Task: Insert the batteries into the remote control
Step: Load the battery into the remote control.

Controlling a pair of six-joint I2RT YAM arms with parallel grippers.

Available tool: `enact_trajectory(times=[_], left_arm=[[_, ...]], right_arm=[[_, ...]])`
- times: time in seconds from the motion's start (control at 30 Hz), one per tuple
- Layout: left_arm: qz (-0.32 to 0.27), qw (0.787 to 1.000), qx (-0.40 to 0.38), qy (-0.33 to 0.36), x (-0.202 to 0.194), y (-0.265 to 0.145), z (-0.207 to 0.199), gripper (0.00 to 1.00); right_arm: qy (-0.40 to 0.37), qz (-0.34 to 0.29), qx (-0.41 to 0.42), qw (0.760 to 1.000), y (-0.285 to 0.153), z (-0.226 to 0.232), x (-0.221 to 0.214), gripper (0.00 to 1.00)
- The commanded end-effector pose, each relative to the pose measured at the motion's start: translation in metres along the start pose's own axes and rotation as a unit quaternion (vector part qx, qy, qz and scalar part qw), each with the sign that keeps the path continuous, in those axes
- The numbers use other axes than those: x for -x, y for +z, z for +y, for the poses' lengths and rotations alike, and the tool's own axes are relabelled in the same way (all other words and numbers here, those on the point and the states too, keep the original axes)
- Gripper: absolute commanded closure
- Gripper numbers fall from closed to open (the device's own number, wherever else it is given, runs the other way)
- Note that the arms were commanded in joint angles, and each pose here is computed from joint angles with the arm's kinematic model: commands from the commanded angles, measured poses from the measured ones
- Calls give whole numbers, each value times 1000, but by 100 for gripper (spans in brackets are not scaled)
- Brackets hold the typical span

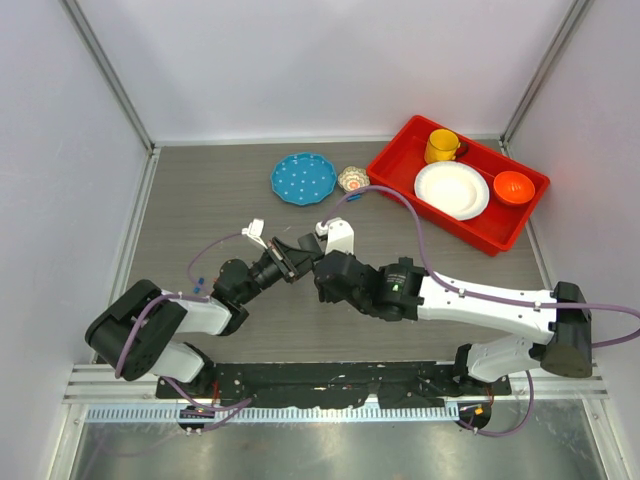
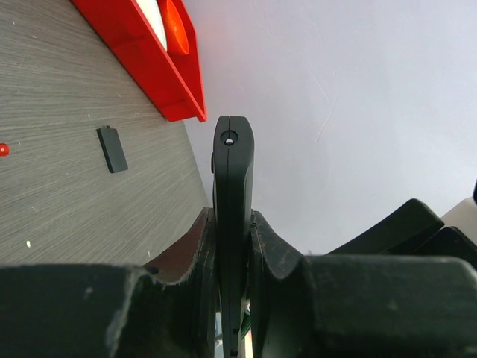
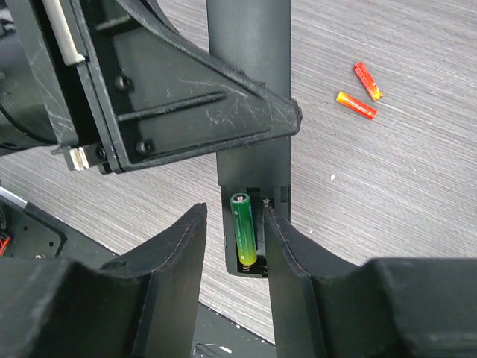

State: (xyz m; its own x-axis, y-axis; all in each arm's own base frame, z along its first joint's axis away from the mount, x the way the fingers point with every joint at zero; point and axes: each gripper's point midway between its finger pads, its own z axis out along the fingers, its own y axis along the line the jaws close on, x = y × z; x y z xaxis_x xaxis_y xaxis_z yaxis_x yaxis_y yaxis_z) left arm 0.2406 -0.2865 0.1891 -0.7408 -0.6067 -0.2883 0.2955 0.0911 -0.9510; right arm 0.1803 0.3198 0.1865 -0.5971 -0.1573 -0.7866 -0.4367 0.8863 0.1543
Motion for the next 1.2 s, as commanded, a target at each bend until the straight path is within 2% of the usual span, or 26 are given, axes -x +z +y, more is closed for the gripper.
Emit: enact_trajectory(times=[0.0,0.4,0.57,0.73,0.87,1.03,1.07,1.17], left_arm=[[-36,990,-131,41,15,-5,-66,100],[-36,990,-129,42,15,-4,-64,100],[-38,989,-134,42,17,-2,-68,100],[-42,987,-147,43,21,3,-78,100],[-43,986,-155,42,23,4,-84,100],[-46,986,-157,43,25,5,-86,100],[-45,986,-154,42,24,5,-83,100],[-44,987,-150,42,23,6,-80,100]], right_arm=[[14,-33,-1,999,-10,6,28,57],[28,-47,17,998,-24,11,45,51],[60,-70,16,996,-44,-3,57,46],[119,-57,40,991,-38,-19,48,43],[200,-57,72,976,-34,-41,52,38],[285,-65,174,940,-38,-37,52,30],[298,-73,180,935,-39,-39,55,25],[336,-59,228,912,-42,-32,54,18]])
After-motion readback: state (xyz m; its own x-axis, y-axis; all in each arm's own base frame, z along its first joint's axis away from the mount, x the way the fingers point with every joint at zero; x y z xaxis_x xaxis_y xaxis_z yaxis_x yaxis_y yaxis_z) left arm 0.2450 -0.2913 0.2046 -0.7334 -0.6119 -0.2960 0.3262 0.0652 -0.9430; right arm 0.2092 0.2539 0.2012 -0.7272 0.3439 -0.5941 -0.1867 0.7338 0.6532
